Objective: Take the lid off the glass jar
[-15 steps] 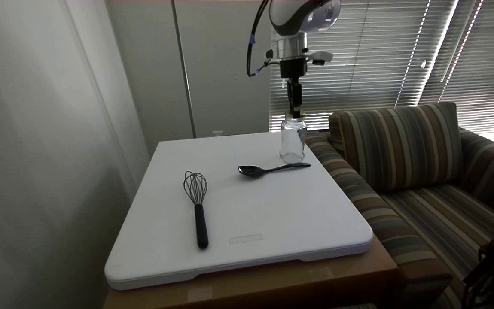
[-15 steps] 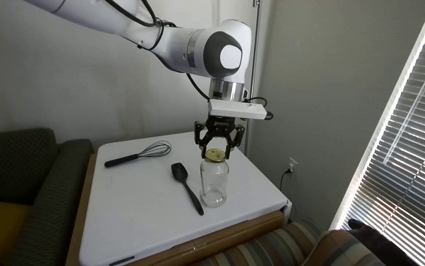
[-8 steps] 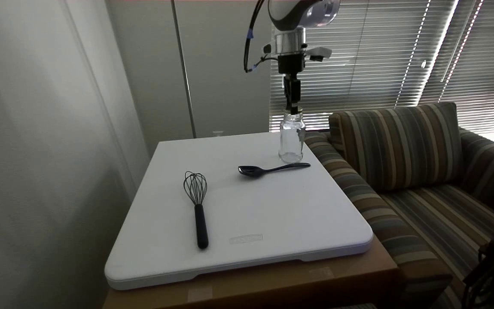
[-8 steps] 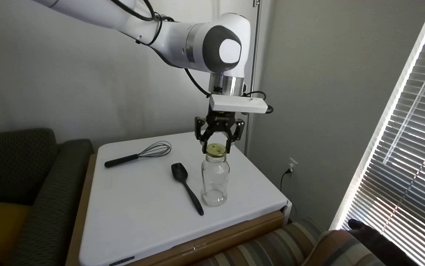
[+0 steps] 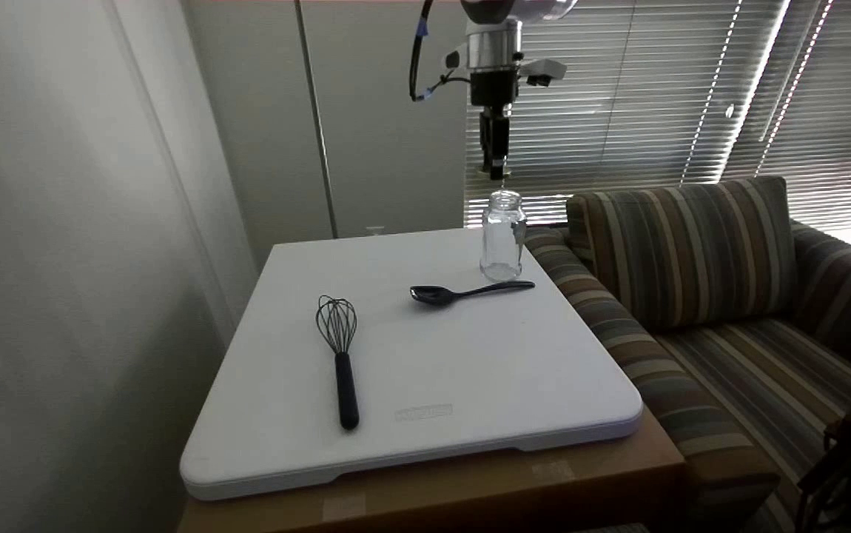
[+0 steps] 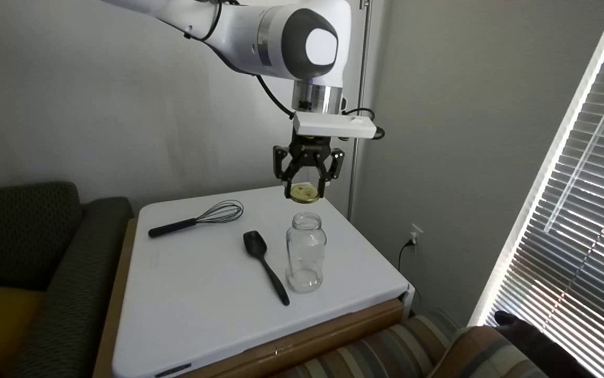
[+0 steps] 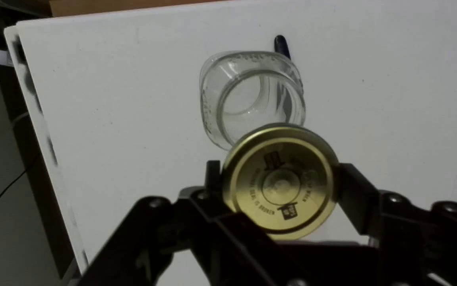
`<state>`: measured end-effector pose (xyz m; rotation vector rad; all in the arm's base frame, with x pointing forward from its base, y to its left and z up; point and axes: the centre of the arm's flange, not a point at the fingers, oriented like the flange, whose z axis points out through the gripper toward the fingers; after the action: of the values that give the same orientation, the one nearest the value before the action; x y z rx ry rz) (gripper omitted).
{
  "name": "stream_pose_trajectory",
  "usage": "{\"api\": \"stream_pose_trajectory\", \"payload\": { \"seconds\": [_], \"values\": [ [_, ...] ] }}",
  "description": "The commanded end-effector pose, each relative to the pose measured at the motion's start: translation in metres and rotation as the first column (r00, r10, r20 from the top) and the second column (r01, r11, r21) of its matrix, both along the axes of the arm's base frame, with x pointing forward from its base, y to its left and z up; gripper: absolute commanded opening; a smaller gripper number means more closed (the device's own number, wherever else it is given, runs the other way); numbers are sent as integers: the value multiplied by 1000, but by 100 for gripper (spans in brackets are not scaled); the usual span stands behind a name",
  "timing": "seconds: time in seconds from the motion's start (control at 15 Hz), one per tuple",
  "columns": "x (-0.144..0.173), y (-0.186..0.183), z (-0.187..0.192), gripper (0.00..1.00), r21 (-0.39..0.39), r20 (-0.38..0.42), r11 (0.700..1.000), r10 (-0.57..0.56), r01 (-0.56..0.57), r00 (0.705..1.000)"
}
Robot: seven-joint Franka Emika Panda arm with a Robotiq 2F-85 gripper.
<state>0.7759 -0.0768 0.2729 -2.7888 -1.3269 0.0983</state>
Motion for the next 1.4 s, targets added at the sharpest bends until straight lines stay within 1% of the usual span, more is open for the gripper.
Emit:
{"api": "stream_pose_trajectory", "payload": {
  "seconds": [0.0,0.2,0.4,0.53,0.73,0.93,1.2,1.33],
  "values": [
    [-16,36,17,47,27,-4,1000,-13,13,1000],
    [-18,75,17,47,42,-7,999,22,-22,1000],
    [-25,110,1,47,48,-40,998,45,-43,998],
    [-35,129,-18,47,65,-89,997,49,-43,995],
    [-53,157,-46,47,92,-129,995,45,-33,991],
    [-75,183,-74,47,131,-190,991,55,-31,980],
    [-100,208,-107,47,163,-251,986,62,-20,966],
    [-111,216,-121,47,174,-261,985,49,-3,964]
  ]
}}
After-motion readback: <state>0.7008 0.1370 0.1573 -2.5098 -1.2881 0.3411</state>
